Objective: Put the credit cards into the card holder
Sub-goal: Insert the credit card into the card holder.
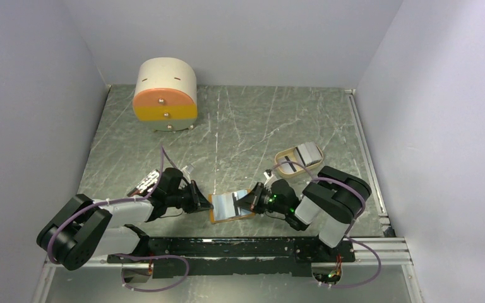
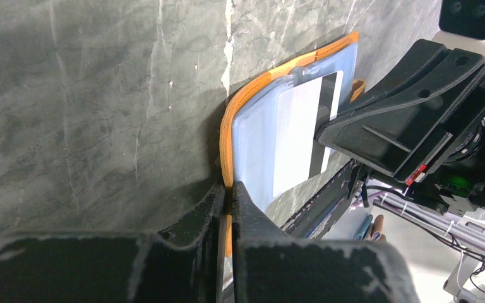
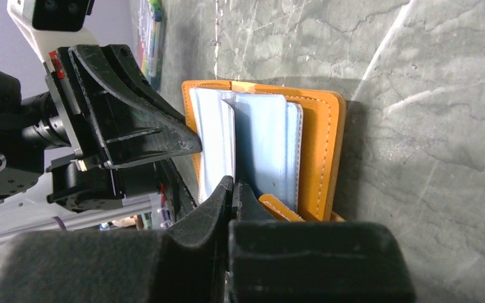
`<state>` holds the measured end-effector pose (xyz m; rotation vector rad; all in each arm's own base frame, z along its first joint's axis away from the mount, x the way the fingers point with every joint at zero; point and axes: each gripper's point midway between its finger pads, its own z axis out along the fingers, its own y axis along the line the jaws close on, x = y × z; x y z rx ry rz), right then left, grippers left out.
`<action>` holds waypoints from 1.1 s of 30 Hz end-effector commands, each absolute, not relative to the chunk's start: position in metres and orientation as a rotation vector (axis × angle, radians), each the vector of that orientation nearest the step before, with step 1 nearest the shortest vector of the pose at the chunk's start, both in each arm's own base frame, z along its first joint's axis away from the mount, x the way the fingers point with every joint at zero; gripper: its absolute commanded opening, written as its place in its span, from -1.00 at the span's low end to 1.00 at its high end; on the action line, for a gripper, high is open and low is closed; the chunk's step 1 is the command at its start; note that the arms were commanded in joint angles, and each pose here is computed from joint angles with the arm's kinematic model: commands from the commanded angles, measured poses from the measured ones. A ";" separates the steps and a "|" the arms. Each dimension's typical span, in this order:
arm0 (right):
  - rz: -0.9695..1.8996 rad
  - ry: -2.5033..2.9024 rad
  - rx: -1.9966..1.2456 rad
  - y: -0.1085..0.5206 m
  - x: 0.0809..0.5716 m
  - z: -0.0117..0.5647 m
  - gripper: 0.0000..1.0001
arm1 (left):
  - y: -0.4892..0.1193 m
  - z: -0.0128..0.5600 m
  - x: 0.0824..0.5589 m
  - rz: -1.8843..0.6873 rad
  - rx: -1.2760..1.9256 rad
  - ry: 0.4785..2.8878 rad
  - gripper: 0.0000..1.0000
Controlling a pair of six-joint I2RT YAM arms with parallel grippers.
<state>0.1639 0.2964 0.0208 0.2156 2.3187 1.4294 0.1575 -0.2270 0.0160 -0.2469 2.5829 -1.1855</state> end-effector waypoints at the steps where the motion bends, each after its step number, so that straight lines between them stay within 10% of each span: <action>1: 1.411 2.321 0.259 0.289 0.161 0.014 -1.00 | -0.228 0.017 0.157 -1.197 -0.226 2.569 -0.82; 6: 1.402 2.340 0.238 0.291 0.159 0.013 -0.95 | -0.229 0.017 0.157 -1.203 -0.227 2.571 -0.82; 11: 1.316 2.416 0.185 0.295 0.150 0.002 -0.36 | -0.229 0.017 0.157 -1.203 -0.226 2.568 -0.82; 33: 0.902 2.538 0.075 0.298 0.162 0.000 -0.07 | -0.230 0.019 0.157 -1.211 -0.218 2.562 -0.82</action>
